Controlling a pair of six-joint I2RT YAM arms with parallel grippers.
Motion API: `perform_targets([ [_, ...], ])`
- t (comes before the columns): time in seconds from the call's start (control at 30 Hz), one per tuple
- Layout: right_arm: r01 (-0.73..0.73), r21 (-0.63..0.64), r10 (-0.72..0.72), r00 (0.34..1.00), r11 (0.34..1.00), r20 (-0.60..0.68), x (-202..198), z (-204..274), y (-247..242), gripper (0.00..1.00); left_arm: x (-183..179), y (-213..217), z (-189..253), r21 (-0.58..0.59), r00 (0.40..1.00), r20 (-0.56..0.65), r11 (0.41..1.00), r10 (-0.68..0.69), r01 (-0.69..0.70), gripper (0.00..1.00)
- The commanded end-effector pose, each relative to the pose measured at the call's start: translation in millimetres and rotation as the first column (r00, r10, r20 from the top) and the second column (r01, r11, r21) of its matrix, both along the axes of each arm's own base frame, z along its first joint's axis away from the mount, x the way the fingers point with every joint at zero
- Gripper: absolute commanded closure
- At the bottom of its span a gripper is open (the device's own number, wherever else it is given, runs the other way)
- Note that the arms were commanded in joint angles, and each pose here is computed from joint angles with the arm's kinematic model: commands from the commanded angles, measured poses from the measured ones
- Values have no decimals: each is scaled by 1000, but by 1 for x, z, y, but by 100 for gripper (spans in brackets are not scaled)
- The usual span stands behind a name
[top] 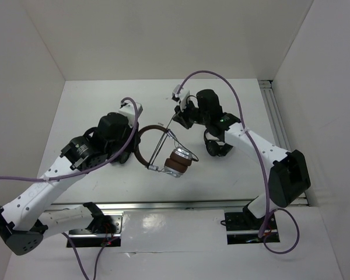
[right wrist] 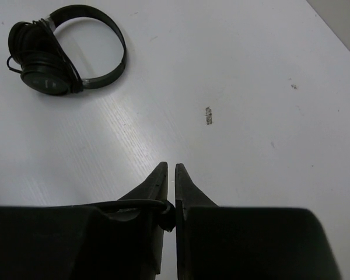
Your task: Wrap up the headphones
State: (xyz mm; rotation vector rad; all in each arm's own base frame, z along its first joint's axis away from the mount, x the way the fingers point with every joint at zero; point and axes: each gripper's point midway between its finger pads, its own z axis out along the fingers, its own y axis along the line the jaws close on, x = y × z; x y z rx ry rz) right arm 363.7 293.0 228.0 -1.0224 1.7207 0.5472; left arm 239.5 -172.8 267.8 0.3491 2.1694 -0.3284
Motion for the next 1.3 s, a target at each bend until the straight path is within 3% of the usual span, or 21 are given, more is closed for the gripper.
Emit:
perform_targets([
  [0.0,3,79,-6,999,997,38,5,17,0,96,15,-13,55,-138,991,128,990,34,-16,100],
  [0.13,-28,124,27,1000,992,11,0,9,4,97,21,-11,64,-162,987,143,985,79,-55,100],
  [0.3,-126,215,136,990,969,-34,-21,3,19,82,31,-18,79,-222,975,197,973,102,-57,100],
  [0.5,-222,297,241,970,929,-30,-46,17,27,78,39,-26,88,-312,948,296,950,112,-15,100],
  [0.7,-231,329,247,969,916,-5,-62,21,23,69,53,-26,66,-369,923,334,928,190,-57,100],
  [0.87,-126,305,132,991,944,0,-50,19,10,64,63,-30,52,-364,926,311,927,212,-90,100],
  [1.03,165,200,-157,986,966,-57,-12,-25,-21,51,64,-22,53,-362,920,296,921,256,-140,100],
  [1.23,154,167,-133,982,974,-134,-12,-55,-11,43,62,-10,68,-374,905,291,908,310,-191,100],
  [1.27,152,172,-127,981,973,-149,-16,-62,-11,37,61,-5,70,-379,902,276,900,333,-217,100],
])
